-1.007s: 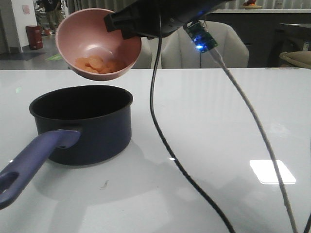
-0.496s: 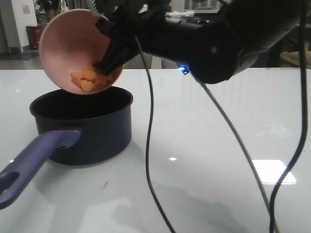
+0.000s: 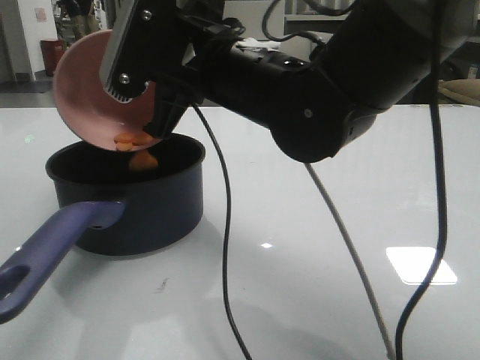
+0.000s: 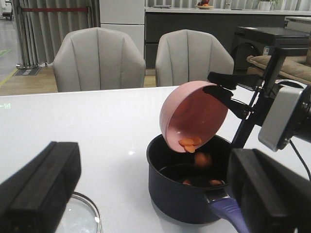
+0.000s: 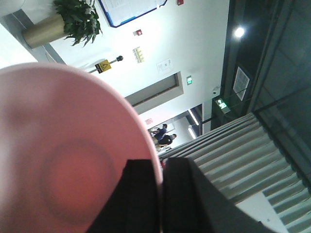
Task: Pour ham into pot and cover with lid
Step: 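Tilt the bowl with the right gripper to pour pieces into pot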
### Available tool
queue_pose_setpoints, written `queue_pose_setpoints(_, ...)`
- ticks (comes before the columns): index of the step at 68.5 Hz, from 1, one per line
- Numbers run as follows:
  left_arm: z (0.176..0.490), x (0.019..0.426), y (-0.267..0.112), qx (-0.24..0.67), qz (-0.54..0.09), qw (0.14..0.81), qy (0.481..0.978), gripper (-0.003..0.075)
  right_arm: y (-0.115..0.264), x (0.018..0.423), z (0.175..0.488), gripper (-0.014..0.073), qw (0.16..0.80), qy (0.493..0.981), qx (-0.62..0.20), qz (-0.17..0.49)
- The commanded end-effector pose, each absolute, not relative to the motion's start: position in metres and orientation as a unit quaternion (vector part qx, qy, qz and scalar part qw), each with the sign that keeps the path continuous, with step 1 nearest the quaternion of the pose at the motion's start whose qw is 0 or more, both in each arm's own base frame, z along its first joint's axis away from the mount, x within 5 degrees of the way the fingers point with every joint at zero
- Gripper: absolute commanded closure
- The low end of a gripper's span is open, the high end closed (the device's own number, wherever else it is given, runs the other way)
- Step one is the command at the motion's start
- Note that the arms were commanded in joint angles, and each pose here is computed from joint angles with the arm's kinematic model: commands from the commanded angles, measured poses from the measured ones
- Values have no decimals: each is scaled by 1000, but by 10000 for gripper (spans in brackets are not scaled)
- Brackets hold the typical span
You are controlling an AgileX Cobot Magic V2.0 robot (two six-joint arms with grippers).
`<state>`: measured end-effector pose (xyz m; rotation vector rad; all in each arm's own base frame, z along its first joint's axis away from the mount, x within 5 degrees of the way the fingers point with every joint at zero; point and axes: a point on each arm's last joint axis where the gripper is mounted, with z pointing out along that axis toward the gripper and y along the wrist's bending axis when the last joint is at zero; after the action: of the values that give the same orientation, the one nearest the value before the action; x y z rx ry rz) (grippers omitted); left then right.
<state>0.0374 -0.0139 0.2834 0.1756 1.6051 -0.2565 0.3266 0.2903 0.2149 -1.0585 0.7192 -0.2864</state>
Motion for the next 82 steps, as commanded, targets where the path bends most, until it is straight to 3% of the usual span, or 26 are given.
queue_pose_setpoints(1, 298, 37, -13, 71, -125, 714, 685, 64, 281, 321, 262, 457, 860, 284, -398, -144)
queue_pose_setpoints(14, 298, 37, -13, 71, -125, 714, 685, 64, 272, 330, 263, 457, 873, 388, -294, -22)
queue_pose_setpoints(22, 298, 37, -13, 71, -125, 714, 685, 64, 270, 331, 263, 457, 873, 403, -274, -1)
queue_pose_setpoints(29, 298, 37, -13, 71, -125, 714, 685, 64, 276, 326, 263, 457, 874, 368, -316, -14)
queue_pose_setpoints(36, 298, 37, -13, 71, -125, 714, 685, 64, 286, 317, 263, 457, 868, 278, -403, -80)
queue_pose_setpoints(42, 298, 37, -13, 71, -125, 714, 685, 64, 290, 313, 262, 457, 861, 231, -436, -125)
queue_pose_setpoints(53, 298, 37, -13, 71, -125, 714, 685, 64, 290, 313, 262, 457, 850, 200, -451, -183)
queue_pose_setpoints(64, 298, 37, -13, 71, -125, 714, 685, 64, 289, 313, 262, 457, 848, 198, -451, -194)
queue_pose_setpoints(70, 298, 37, -13, 71, -125, 714, 685, 64, 288, 315, 262, 457, 857, 231, -433, -157)
queue_pose_setpoints(77, 298, 37, -13, 71, -125, 714, 685, 64, 280, 323, 265, 457, 875, 336, -347, -40)
queue_pose_setpoints(82, 298, 37, -13, 71, -125, 714, 685, 64, 276, 327, 267, 457, 876, 382, -293, 30)
